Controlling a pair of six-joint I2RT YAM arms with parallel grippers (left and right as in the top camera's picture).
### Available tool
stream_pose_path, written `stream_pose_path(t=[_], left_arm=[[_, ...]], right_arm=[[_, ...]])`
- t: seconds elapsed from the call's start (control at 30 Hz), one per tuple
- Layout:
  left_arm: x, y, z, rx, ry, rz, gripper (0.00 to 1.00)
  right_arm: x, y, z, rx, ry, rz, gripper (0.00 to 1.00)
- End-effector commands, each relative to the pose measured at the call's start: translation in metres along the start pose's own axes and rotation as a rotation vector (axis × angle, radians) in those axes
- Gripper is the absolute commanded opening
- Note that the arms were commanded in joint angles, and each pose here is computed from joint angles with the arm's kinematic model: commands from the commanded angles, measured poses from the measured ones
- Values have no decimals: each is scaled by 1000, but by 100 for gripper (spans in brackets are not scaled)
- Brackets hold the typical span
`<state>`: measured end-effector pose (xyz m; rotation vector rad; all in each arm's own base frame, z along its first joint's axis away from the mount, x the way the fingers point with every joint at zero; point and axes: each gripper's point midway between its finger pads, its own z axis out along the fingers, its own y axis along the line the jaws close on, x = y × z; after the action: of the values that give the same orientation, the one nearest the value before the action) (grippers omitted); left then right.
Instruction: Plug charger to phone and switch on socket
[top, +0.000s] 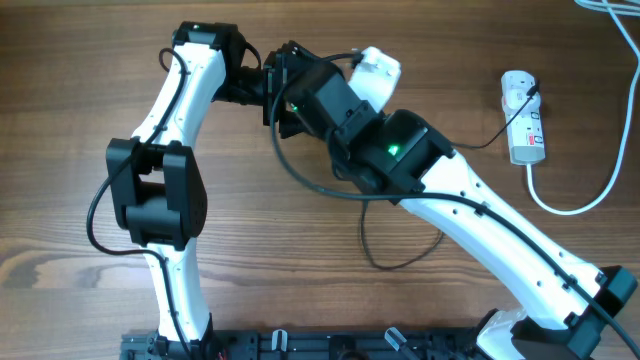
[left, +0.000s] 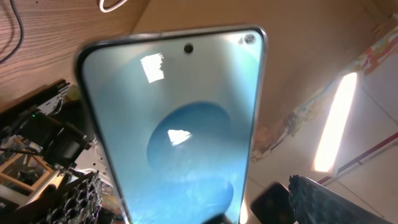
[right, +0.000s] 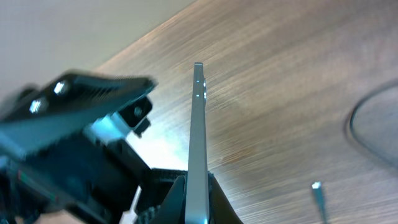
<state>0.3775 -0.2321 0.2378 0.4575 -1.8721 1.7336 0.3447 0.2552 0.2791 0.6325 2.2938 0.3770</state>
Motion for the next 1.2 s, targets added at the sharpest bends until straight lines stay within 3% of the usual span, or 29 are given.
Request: stream_pose_path(t=[0.0,0.07,0.1,0.13,0.23,0.3,0.47,0.57,0.6,0.67,0.7,0.8,0.9,1.0,1.07,1.17], left_arm=[[1,-6,0,5,1,37,100],[1,-5,0,1,0,37,96],[1,-5,0,2,0,37,86],[1,-5,0,2,0,37,74],[1,-5,0,2,0,36,59],[1,-5,0,2,0,36,54],[1,-5,0,2,0,35,28],[1,-5,0,2,0,3,20],[1,-5,0,2,0,2,13],[1,-5,0,2,0,2,4],[1,-5,0,2,0,2,4],[0,-5,0,3,0,7,4],[-10,-7,-5,-4,-19,103,4],[-33,16,-20,-158,-133,139,4],[-48,34,-35,-266,-215,132,4],[-60,47,-47,-358,-281,140,4]], right_arm=[[-20,1,-18,-36,-53,407,5],[-20,-1,-19,-32,-50,539,4],[-20,-1,-19,-34,-48,644,5],[-19,-1,-19,-36,-45,669,5],[-20,1,-19,-45,-44,705,5],[-20,1,-19,-47,-43,762,5],[-23,4,-19,-63,-51,834,5],[-24,5,-19,-69,-53,835,5],[-23,4,-19,-62,-53,830,12],[-23,2,-19,-55,-56,796,15],[-25,1,-19,-52,-69,751,20],[-33,-5,-21,-35,-130,626,47],[-38,-16,-34,-11,-140,511,69],[-54,-21,-52,-20,-152,161,88],[-49,-23,-51,-37,-59,-149,98],[-34,-50,-35,17,111,-309,100]])
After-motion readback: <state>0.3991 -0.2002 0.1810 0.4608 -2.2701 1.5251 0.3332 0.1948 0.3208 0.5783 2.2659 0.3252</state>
